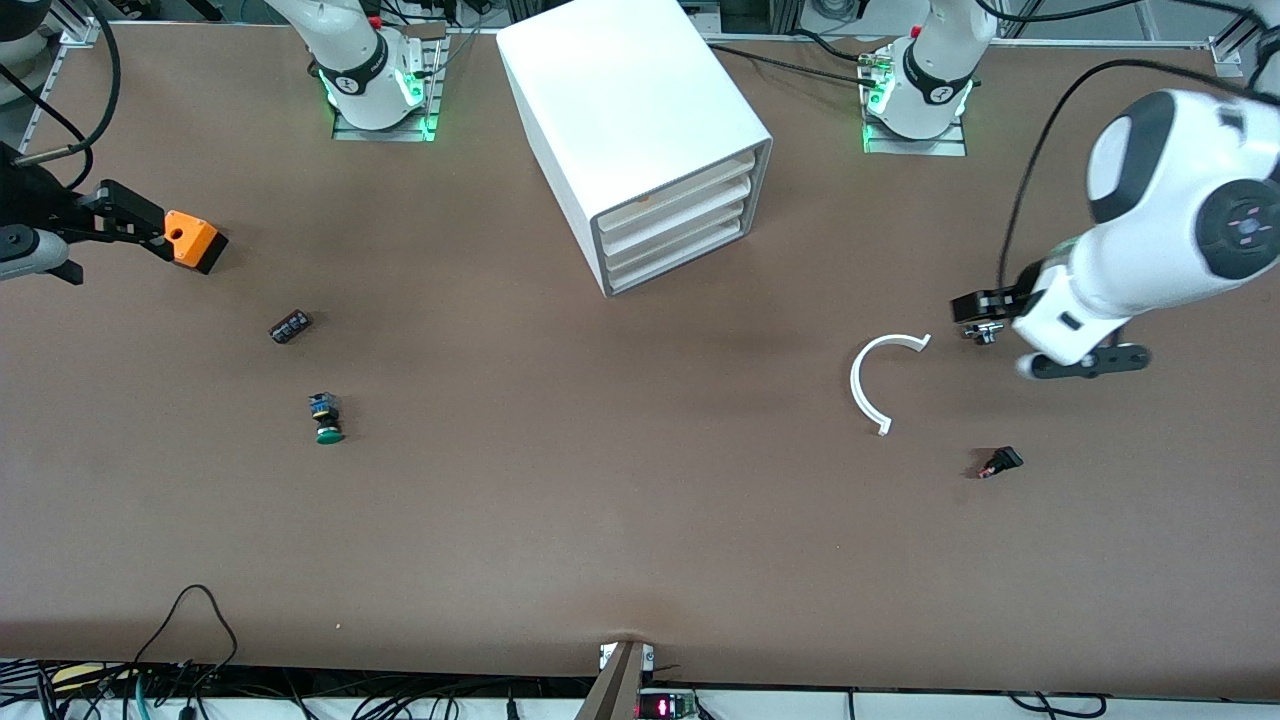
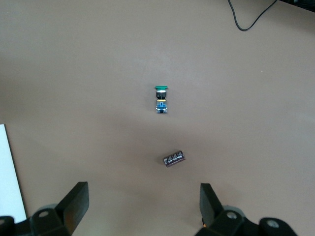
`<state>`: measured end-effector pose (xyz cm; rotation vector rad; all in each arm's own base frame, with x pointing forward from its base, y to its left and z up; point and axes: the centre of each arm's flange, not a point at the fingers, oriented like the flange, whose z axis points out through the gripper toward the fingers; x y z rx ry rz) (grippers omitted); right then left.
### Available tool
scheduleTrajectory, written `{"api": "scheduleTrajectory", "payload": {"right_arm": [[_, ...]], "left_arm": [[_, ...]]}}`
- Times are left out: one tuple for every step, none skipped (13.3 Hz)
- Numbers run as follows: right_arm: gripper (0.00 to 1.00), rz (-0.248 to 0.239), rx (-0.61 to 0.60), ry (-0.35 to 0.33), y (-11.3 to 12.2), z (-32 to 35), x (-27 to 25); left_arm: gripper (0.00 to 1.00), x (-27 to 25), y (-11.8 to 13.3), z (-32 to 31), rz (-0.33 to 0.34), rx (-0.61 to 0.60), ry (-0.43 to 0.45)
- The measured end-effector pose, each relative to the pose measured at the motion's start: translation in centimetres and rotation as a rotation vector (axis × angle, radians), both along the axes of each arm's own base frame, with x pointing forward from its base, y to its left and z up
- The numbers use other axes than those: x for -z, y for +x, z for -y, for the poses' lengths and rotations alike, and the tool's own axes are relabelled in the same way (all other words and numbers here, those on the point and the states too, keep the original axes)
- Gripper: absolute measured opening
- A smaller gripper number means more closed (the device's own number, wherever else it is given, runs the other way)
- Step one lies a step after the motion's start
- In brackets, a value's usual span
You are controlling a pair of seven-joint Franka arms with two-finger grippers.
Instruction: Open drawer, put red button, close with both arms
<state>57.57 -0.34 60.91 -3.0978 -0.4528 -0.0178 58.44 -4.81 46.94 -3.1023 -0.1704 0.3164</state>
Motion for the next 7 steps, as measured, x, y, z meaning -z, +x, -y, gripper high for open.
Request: {"api": "scheduleTrajectory", "payload": {"right_arm": [[1.00,-0.004,0.004,0.000,0.0,0.3,0.1],[1.00,-0.011,0.007,0.000,0.0,0.6,0.3],[1.00,-0.016,0.008,0.000,0.0,0.6,0.4],[1.00,-0.019,0.008,0.000,-0.1,0.6,0.4],[1.00,-0.021,0.008,0.000,-0.1,0.6,0.4],[1.00,-0.022,0.008,0.000,-0.1,0.6,0.4],[1.00,-0.022,0.007,0.000,-0.1,0.6,0.4]], "left_arm": [[1.00,-1.5,-0.5,-1.1,0.010,-0.007,-0.020],[1.00,-3.1,-1.2,-2.5,0.015,-0.013,-0.045],[1.00,-4.7,-2.1,-4.0,0.020,-0.010,-0.063],[1.00,-6.2,-2.9,-5.6,0.028,0.001,-0.074],[1.00,-7.6,-3.8,-7.0,0.037,0.012,-0.081],[1.00,-8.6,-4.7,-8.2,0.047,0.017,-0.085],[1.00,-9.5,-5.5,-9.1,0.056,0.019,-0.087]]}}
